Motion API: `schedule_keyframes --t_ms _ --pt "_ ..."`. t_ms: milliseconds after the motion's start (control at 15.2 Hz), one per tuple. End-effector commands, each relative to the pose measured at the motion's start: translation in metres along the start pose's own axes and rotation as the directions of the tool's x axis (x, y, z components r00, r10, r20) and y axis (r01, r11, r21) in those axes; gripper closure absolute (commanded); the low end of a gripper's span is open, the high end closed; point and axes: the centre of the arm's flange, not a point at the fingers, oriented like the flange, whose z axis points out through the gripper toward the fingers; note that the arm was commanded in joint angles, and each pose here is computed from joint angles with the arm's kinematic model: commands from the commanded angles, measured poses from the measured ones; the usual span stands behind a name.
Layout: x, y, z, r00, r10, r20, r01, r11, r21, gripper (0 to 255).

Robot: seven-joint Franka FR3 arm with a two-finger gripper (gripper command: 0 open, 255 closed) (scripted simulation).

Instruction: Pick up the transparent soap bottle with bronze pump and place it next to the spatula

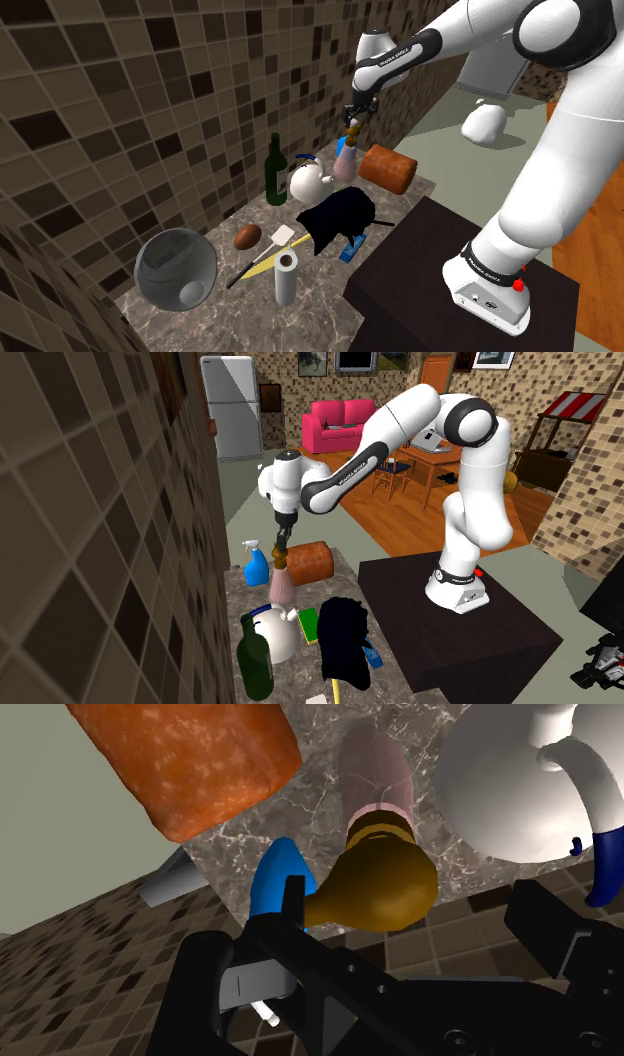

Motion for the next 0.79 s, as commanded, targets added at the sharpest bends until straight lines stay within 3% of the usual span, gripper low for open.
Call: schedule_keyframes --t_ms 0,462,726 --pt "0.010 0.002 0.007 1.000 0.011 -0.007 -0.011 1.000 -0.001 0" --pt "0.010 0.002 0.047 1.000 0.011 -0.007 -0.011 1.000 -0.001 0" --pt "0.010 0.002 0.047 1.000 0.011 -0.007 -0.011 1.000 -0.001 0"
